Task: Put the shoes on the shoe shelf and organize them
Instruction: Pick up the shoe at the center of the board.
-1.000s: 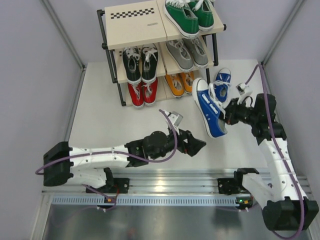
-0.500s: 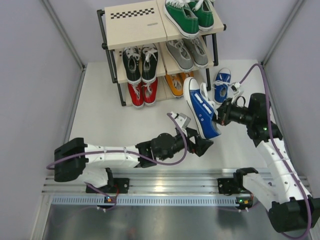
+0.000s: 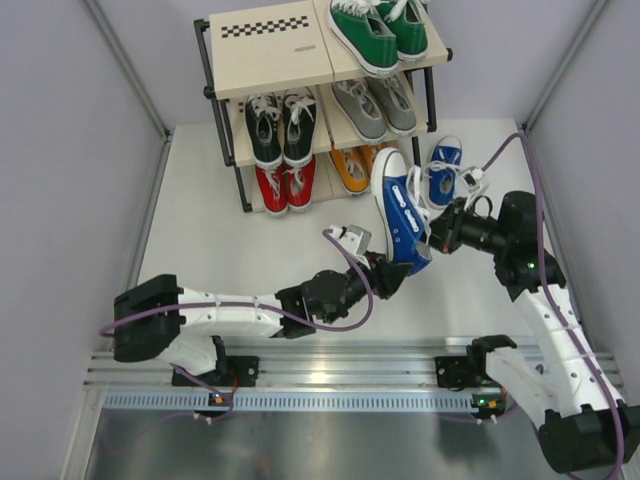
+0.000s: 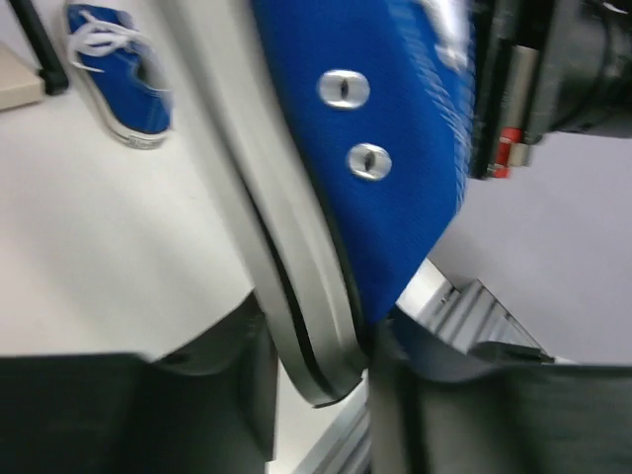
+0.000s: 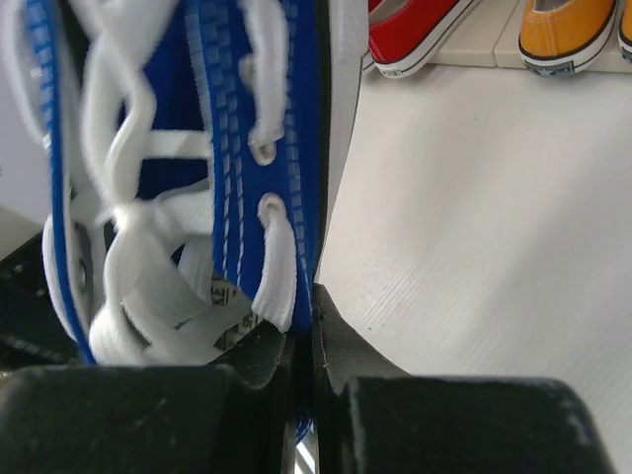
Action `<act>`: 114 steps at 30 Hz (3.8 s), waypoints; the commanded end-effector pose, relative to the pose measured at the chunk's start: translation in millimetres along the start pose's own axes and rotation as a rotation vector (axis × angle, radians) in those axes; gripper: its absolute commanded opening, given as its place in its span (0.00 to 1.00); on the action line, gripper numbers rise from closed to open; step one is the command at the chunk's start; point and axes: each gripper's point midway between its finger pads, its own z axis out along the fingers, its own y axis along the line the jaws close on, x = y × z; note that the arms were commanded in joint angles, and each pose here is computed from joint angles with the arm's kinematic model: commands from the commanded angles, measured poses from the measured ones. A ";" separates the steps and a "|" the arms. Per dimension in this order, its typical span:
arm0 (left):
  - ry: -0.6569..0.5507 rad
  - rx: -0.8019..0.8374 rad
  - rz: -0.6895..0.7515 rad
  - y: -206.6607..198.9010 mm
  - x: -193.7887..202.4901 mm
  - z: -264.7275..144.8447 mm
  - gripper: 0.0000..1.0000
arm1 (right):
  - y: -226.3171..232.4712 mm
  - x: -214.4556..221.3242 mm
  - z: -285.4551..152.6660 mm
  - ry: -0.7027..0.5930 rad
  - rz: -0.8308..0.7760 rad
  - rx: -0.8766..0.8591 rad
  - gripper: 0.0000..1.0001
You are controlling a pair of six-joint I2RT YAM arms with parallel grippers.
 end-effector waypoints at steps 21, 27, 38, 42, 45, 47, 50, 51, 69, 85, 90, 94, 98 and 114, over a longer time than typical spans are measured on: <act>0.060 0.218 -0.122 12.6 -22.2 -128.9 0.00 | 68.3 12.8 -33.3 0.061 -0.622 -0.381 0.57; 0.120 0.294 -0.146 11.1 -8.5 -154.3 0.00 | 66.2 10.5 -23.6 0.079 -0.580 -0.391 0.65; 0.146 0.363 -0.139 -1.7 -0.4 -151.7 0.00 | 67.7 4.8 10.8 0.152 -0.413 -0.432 0.77; 0.147 0.378 -0.136 -6.3 1.3 -146.0 0.00 | 64.6 3.7 17.6 0.140 -0.383 -0.438 0.82; 0.152 0.390 -0.136 -11.1 1.0 -142.2 0.00 | 63.1 6.9 18.7 0.145 -0.366 -0.441 0.88; 0.182 0.433 -0.131 -18.2 6.3 -144.8 0.00 | 57.9 11.5 21.0 0.152 -0.363 -0.432 0.91; 0.176 0.479 -0.129 -28.0 0.7 -147.2 0.00 | 51.1 19.7 22.8 0.166 -0.362 -0.422 0.93; 0.175 0.486 -0.127 -30.0 -0.9 -147.6 0.00 | 48.8 20.4 23.3 0.167 -0.367 -0.413 0.93; 0.146 0.579 -0.099 -52.6 -19.6 -150.1 0.00 | 87.4 16.6 2.9 0.182 -0.342 -0.683 0.92; 0.080 0.221 -0.071 6.6 -28.9 -119.6 0.36 | 83.2 8.0 -3.8 0.122 -0.477 -0.508 0.00; 0.090 0.112 -0.005 27.6 -40.7 -133.7 0.67 | 45.7 -9.8 2.1 0.075 -0.399 -0.295 0.00; 0.096 0.057 0.059 35.0 -55.3 -141.2 0.77 | 18.1 -16.4 8.3 0.064 -0.308 -0.170 0.00; 0.109 0.034 0.113 33.2 -62.4 -135.1 0.81 | 9.4 -18.3 11.2 0.066 -0.270 -0.125 0.00; 0.238 -0.054 0.439 56.3 -25.4 -97.0 0.75 | 1.1 -21.7 10.5 0.087 -0.148 -0.127 0.00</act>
